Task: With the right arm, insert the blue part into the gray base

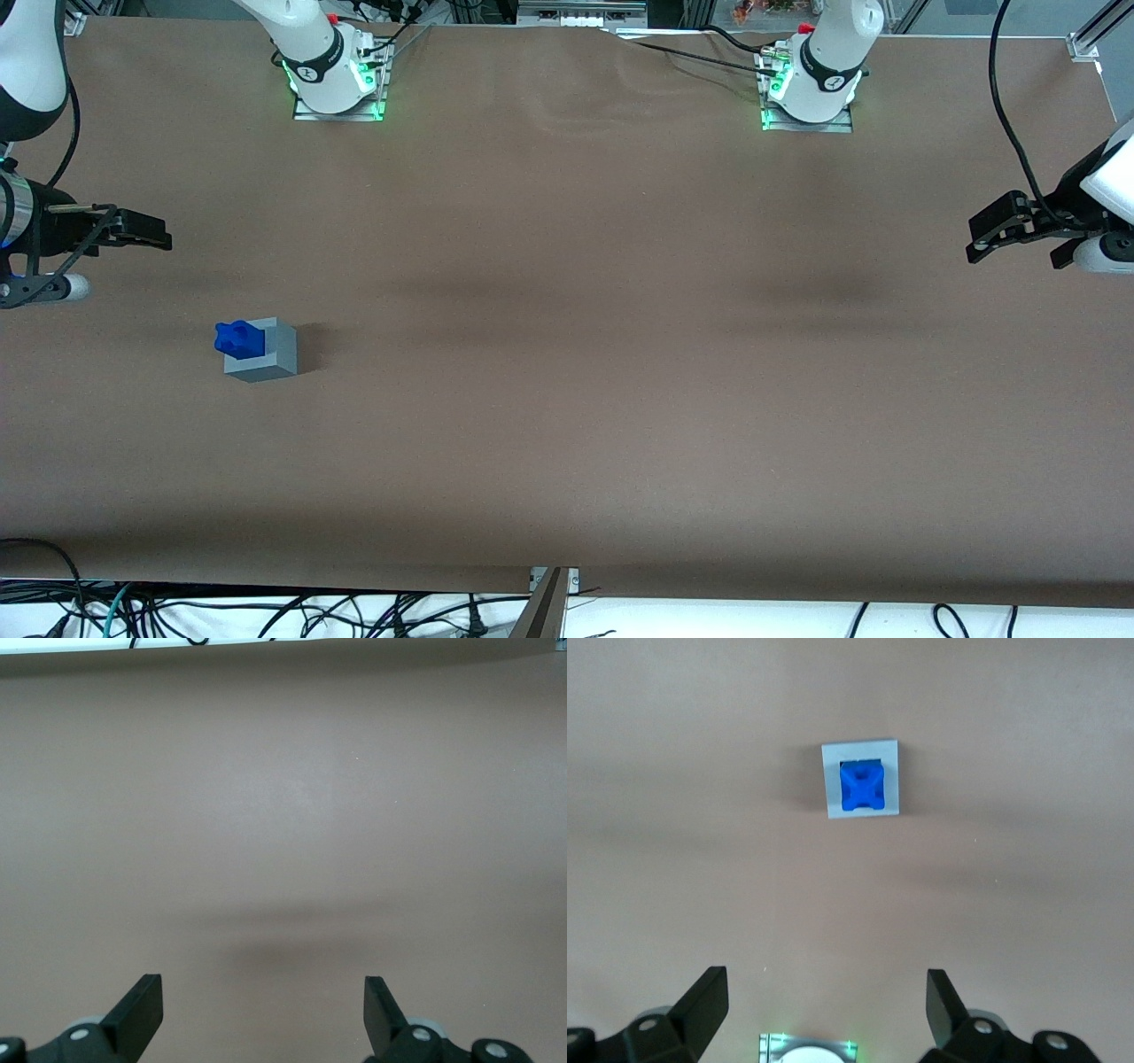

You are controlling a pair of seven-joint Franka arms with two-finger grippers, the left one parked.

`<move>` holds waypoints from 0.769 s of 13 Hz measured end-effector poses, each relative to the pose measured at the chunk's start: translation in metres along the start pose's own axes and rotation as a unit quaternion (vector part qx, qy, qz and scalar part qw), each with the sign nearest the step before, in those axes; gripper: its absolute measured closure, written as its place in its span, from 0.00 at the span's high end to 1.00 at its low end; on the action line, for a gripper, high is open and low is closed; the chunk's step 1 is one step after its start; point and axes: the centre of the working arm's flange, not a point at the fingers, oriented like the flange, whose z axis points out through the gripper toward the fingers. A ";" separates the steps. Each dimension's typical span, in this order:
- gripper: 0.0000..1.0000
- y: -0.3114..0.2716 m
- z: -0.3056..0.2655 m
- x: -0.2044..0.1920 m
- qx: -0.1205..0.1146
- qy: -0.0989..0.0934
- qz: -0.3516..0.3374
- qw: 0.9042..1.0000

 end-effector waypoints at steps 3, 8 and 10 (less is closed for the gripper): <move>0.99 0.007 0.015 -0.016 0.012 0.029 0.011 0.999; 1.00 0.003 -0.002 -0.035 0.014 0.050 0.034 0.998; 1.00 0.002 -0.002 -0.038 0.014 0.053 0.035 0.998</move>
